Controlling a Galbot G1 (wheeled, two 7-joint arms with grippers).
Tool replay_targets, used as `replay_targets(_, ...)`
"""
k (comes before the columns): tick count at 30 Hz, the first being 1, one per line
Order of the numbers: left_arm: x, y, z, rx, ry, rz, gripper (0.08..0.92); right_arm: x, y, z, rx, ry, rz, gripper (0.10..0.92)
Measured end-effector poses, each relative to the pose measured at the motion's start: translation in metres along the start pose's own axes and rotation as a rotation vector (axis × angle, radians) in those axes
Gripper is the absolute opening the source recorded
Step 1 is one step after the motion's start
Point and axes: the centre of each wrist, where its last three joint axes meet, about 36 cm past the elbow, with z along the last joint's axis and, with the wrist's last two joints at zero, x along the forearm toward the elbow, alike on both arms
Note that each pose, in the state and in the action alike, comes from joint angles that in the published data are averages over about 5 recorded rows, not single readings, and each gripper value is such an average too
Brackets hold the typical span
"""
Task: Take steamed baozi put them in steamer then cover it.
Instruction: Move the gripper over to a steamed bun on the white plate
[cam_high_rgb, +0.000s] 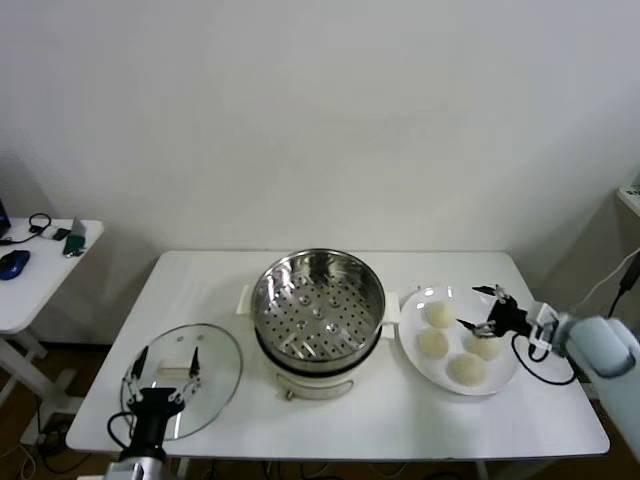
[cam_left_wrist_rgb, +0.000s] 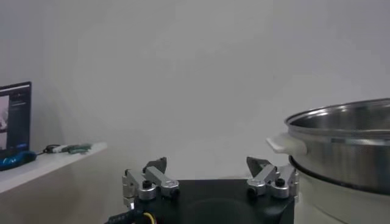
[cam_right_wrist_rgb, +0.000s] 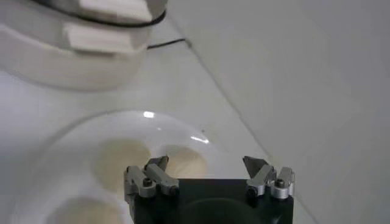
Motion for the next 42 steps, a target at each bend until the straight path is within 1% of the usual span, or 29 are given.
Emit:
replay_targets(9,0.004,0.004,0.002,-0.009,0.015,-0.016,0.823,-0.029,-0.069,-0.038,0.179,0.172,-0.242,0.823)
replay_targets(14,0.004,0.006,0.004,-0.012,0.023,-0.026,0.823,-0.054,-0.089,-0.054,0.235,0.263,-0.344,0.823)
replay_targets(18,0.003,0.008,0.004,-0.011,0.026,-0.037,0.823,-0.073,-0.1,-0.065,0.263,0.315,-0.393,0.823)
replay_targets(29,0.001,0.018,0.007,-0.016,0.044,-0.064,0.823,-0.115,-0.114,-0.091,0.304,0.397,-0.461,0.823)
replay_targets(42,-0.001,0.025,0.007,-0.02,0.054,-0.093,0.823,-0.147,-0.107,-0.105,0.341,0.44,-0.52,0.823)
